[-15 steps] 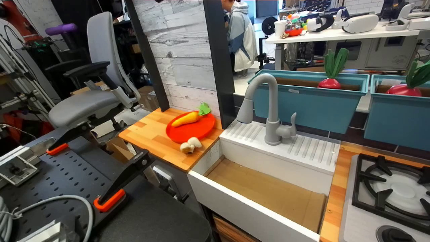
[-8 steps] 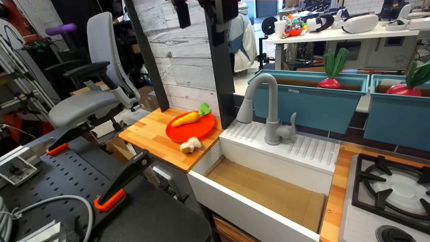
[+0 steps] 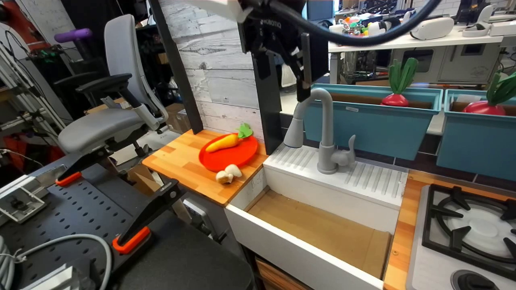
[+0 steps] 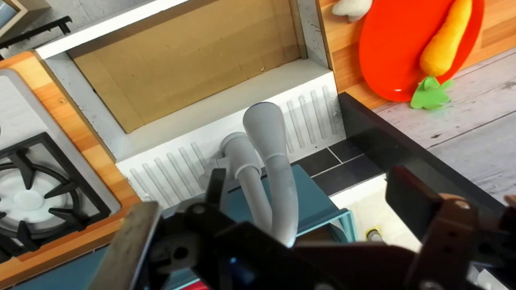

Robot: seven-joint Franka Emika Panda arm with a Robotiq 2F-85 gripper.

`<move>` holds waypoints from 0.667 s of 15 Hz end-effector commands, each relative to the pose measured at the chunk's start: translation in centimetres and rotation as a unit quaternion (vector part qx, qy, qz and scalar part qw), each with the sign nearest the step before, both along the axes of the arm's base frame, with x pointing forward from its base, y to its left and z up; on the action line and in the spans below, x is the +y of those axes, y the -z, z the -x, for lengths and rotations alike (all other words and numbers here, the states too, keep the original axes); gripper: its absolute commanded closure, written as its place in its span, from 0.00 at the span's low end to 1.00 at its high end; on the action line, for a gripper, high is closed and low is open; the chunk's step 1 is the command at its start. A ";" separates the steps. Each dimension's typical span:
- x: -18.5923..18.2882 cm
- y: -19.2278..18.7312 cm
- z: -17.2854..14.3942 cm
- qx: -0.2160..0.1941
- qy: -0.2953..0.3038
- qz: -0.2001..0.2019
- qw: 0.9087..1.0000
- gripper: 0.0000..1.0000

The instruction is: Turn the tap faucet to the left

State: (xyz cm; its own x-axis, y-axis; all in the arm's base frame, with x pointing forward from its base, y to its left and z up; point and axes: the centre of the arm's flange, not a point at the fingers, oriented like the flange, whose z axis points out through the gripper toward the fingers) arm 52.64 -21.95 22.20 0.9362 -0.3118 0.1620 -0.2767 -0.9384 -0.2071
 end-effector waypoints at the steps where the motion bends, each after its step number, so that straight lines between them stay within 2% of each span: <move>1: -0.1 2.7 -1.3 0.015 0.004 0.006 1.000 0.00; 5: 0.3 4.6 -2.0 0.041 0.001 0.005 0.999 0.00; 10: 0.3 5.9 -3.6 0.043 0.001 0.026 0.999 0.00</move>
State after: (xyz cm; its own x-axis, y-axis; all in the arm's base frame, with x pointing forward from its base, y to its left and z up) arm 54.51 -21.25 17.11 0.9493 -0.3047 0.0770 -0.2906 -0.9444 -0.1538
